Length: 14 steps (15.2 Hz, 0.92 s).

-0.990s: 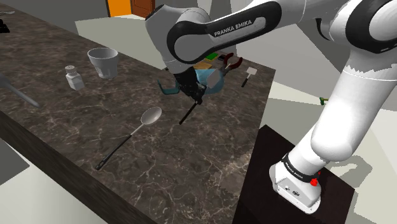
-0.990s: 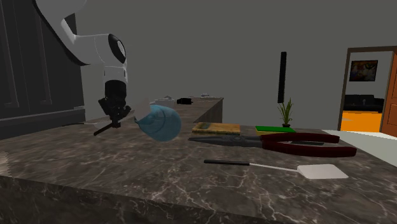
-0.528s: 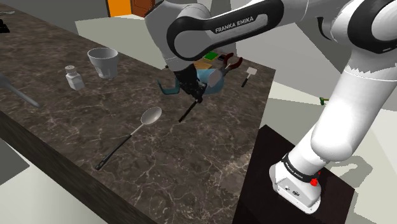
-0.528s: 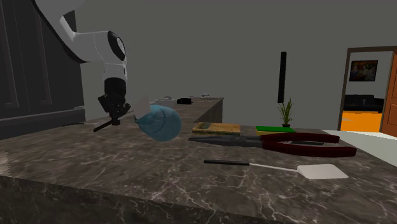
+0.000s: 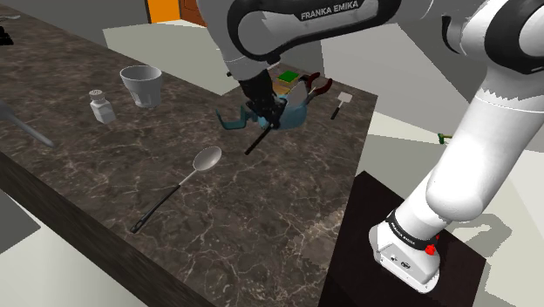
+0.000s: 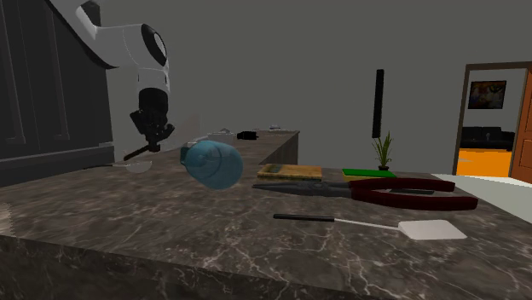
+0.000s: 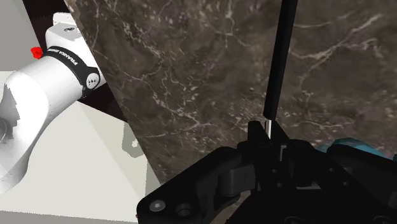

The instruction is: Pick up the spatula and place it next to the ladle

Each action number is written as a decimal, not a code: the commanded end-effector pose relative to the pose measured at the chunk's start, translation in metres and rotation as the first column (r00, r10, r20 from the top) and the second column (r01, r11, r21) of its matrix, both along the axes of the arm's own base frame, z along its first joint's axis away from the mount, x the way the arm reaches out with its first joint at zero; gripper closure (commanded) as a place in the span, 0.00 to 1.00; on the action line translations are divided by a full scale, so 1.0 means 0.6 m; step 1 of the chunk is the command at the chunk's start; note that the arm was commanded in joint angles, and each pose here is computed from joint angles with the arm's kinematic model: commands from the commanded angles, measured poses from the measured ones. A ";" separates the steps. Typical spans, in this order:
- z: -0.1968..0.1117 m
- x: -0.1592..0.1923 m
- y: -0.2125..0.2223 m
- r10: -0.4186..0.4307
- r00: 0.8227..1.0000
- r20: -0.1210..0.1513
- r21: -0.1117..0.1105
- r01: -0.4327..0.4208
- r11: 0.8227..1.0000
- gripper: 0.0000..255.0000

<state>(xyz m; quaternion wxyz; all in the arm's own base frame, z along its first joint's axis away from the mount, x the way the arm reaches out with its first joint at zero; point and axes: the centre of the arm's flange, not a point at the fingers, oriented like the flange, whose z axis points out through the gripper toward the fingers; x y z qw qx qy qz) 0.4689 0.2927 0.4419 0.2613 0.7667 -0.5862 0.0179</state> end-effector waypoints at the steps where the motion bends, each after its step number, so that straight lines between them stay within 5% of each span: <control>1: 0.017 0.000 -0.001 0.000 1.000 -0.001 0.000 0.000 1.000 1.00; 14: 0.132 0.000 -0.001 0.000 1.000 -0.001 0.000 0.000 1.000 1.00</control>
